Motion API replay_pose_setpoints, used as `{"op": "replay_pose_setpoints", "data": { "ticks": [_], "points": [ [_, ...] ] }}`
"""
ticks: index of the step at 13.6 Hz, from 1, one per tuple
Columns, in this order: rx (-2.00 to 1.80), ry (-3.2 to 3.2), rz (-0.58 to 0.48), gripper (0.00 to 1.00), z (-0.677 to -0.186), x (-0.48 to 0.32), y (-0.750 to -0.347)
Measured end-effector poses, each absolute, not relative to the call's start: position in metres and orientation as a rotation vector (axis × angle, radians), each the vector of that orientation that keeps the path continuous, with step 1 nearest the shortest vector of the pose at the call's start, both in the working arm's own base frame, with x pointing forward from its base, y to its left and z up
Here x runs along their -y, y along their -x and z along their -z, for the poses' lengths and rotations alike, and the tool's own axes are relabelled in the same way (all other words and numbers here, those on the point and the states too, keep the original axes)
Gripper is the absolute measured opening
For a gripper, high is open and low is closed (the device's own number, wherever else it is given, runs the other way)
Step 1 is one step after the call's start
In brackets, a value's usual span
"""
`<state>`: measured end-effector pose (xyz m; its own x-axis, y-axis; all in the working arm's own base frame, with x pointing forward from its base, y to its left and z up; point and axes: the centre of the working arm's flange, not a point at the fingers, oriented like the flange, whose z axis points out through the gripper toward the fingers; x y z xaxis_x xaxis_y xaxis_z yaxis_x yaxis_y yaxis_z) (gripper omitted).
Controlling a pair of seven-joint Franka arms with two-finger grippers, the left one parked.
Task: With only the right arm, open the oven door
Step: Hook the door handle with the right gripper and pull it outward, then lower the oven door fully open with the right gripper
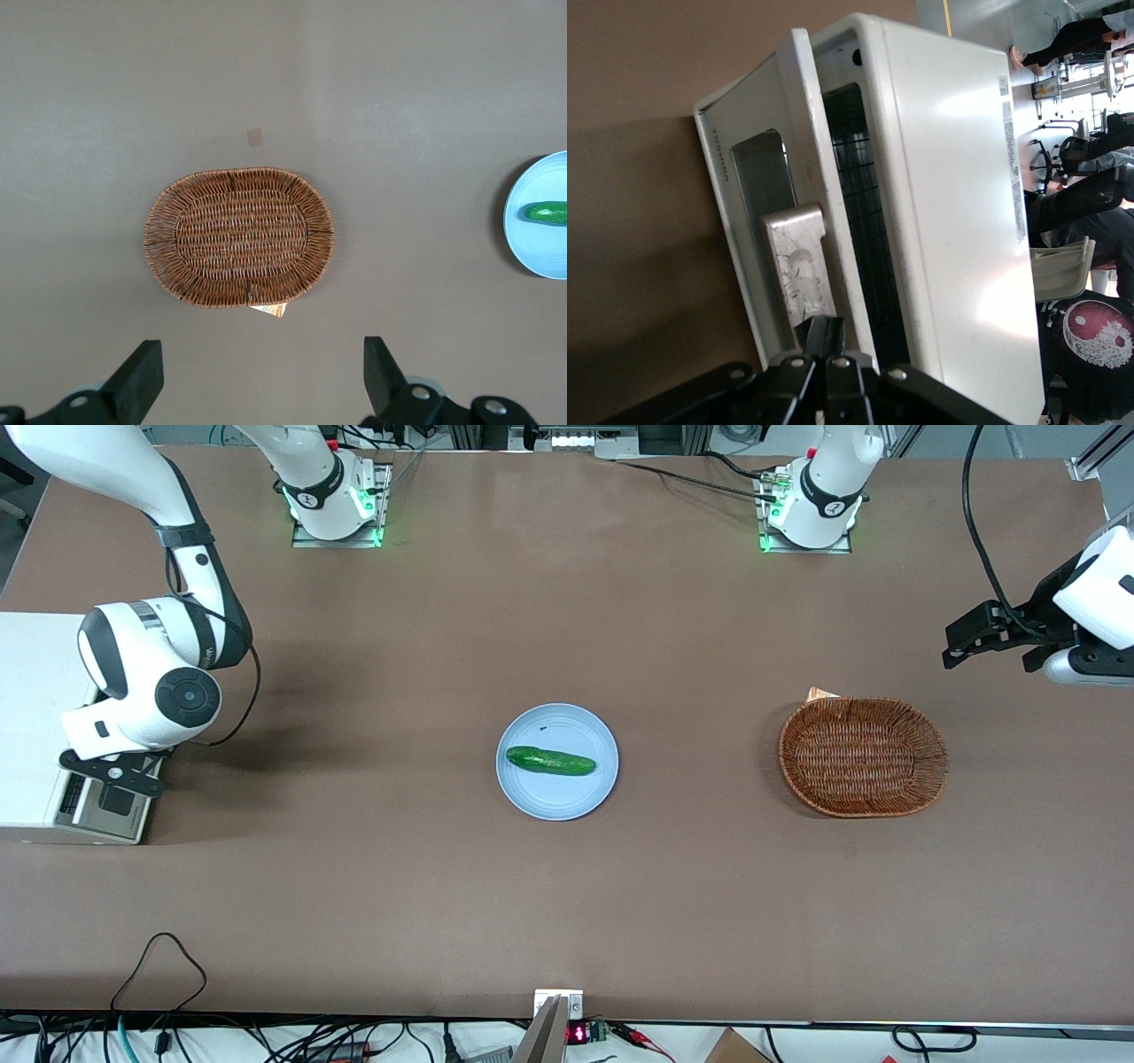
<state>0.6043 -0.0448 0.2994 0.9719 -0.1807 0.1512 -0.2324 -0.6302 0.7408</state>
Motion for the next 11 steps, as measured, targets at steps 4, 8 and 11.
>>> {"op": "replay_pose_setpoints", "data": {
  "ticks": [4, 8, 11],
  "points": [
    [0.304, -2.329, -0.079, 0.02, -0.294, 0.029, -0.604],
    [0.328, -2.387, -0.08, 0.02, -0.289, 0.019, -0.605],
    [0.345, -2.436, -0.075, 0.02, -0.281, 0.01, -0.605]
  ]
}}
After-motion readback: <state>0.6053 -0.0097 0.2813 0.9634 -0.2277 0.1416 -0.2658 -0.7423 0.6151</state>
